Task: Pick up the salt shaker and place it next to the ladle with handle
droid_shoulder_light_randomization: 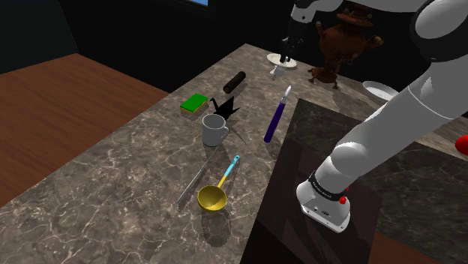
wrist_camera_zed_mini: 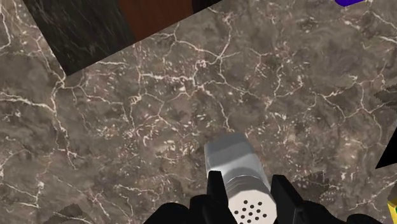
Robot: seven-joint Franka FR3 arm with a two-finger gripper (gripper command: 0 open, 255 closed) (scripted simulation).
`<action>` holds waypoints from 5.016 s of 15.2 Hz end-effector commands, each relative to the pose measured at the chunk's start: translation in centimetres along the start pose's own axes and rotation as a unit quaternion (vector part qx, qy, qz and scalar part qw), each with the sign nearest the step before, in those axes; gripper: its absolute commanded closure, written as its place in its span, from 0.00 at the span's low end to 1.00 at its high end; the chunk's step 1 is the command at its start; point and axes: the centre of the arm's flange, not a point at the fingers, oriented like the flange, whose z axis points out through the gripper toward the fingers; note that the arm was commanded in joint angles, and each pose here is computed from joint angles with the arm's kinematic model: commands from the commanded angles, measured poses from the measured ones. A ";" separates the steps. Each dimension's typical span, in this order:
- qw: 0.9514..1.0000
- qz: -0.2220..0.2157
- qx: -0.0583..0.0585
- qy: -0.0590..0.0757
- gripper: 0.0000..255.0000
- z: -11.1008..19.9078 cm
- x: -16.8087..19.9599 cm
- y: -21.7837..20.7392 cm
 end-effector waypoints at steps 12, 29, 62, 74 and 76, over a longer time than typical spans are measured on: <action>1.000 0.000 0.000 0.000 1.00 -0.1 -5.3 -16.2; 1.000 0.000 0.000 0.000 1.00 0.0 -12.5 -37.5; 1.000 0.000 0.000 0.000 1.00 6.0 -22.1 -65.9; 1.000 0.000 0.000 0.000 1.00 12.3 -22.2 -65.8; 1.000 0.000 0.000 0.000 1.00 13.4 -22.2 -65.8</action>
